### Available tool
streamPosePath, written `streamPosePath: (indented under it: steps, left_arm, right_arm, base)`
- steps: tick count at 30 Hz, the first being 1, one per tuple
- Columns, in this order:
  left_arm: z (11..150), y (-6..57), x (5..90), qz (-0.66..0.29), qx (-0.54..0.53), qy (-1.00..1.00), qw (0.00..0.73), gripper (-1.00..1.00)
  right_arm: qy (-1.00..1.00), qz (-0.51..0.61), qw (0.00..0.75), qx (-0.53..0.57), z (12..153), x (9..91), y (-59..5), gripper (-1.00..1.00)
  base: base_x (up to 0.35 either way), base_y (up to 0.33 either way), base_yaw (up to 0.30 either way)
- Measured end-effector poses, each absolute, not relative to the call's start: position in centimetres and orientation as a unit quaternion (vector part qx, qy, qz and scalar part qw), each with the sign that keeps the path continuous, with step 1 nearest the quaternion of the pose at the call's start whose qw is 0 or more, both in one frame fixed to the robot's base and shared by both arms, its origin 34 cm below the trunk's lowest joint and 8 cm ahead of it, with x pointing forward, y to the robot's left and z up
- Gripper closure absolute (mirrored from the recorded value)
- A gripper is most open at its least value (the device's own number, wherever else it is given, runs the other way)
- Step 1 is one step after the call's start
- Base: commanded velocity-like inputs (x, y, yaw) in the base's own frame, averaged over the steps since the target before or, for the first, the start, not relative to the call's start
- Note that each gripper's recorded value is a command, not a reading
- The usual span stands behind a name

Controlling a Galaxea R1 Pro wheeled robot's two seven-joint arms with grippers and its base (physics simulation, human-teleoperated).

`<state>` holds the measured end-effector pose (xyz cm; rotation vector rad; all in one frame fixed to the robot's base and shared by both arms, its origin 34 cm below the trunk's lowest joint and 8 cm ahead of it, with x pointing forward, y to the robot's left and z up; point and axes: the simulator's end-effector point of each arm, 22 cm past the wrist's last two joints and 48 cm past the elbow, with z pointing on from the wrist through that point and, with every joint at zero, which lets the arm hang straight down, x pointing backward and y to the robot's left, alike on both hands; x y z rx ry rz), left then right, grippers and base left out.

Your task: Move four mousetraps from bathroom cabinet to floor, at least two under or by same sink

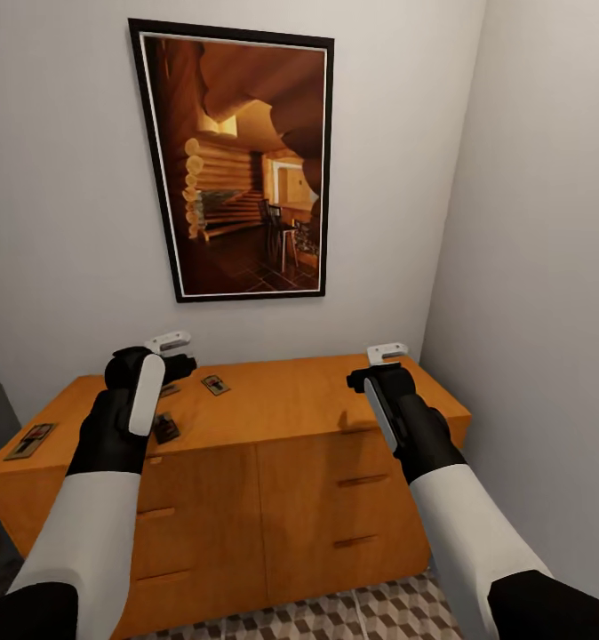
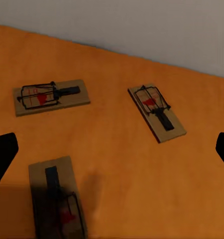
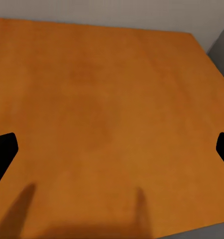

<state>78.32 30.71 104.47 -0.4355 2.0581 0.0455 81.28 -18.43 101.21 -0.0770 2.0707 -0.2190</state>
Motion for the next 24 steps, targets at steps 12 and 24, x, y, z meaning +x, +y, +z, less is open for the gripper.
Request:
streamPosePath:
  steps: [12, 24]
  left_arm:
    - [101.5, 34.4, 76.3, 0.04, -0.256, 0.85, 0.458, -1.0]
    - [97.1, 35.1, 75.4, 0.036, -0.277, 0.867, 0.413, -1.0]
  right_arm:
    - [0.858, -0.088, 0.505, -0.033, 101.2, 81.2, -18.0, -1.0]
    - [0.858, -0.088, 0.505, -0.033, 101.2, 81.3, -18.1, -1.0]
  base:
    - [0.0, 0.0, 0.0]
    - [0.0, 0.0, 0.0]
